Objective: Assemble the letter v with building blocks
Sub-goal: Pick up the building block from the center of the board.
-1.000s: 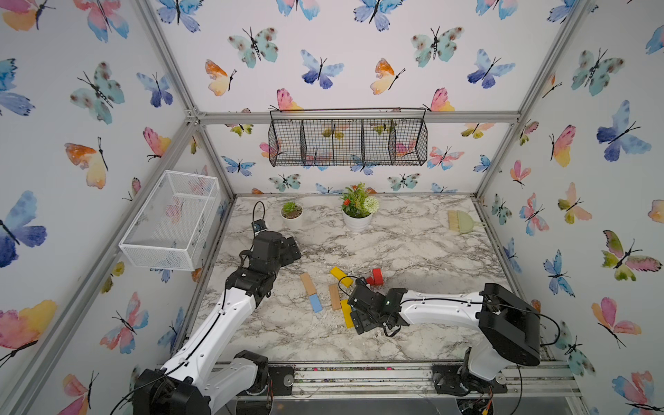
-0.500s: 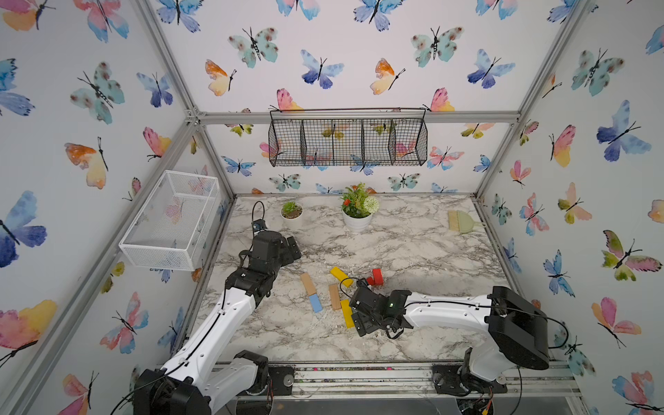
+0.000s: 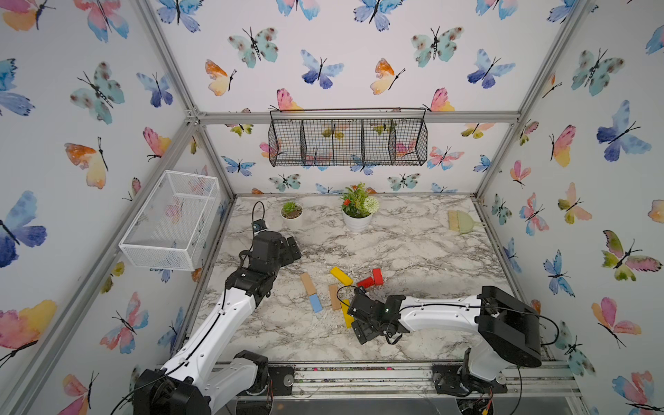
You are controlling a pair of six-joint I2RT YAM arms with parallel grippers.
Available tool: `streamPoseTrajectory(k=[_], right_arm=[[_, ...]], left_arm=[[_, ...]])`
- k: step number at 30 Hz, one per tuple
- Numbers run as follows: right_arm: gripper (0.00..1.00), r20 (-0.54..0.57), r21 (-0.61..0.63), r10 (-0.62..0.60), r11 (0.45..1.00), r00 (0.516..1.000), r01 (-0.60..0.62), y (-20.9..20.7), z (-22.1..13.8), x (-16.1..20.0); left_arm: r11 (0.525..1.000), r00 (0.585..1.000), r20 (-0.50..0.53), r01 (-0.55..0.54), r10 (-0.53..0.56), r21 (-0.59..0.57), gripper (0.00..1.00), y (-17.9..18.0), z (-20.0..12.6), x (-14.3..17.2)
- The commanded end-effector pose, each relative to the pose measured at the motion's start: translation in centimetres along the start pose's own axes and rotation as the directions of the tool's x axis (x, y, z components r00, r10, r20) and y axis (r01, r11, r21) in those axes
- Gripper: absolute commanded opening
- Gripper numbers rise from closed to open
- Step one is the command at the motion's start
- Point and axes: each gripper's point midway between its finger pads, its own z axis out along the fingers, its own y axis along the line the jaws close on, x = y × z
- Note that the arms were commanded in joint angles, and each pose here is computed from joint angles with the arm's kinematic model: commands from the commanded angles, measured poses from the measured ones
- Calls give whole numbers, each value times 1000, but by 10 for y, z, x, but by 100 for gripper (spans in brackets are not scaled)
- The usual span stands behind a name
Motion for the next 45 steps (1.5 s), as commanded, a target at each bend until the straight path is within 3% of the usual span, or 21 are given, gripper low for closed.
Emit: streamPoseTrajectory(k=[1,29,37,45], right_arm=[[95,-18,2,-6,1000,1000,6,3,1,3],[94,-10,89,26,996,1000,-25,-27,-7,13],[91,20,-29,-52,998,998,53,-1,-13,-2],[86,26,-55,-83,995,996,85,8,-11,-6]], left_arm=[[1000,1000,9,-1,1,8,98,1,-3,-2],[1000,1000,4,2,-2,16,98,0,-2,-1],[1000,1000,3,1,-1,14,98,0,-2,0],[1000,1000,1,0,0,10,98,1,-1,0]])
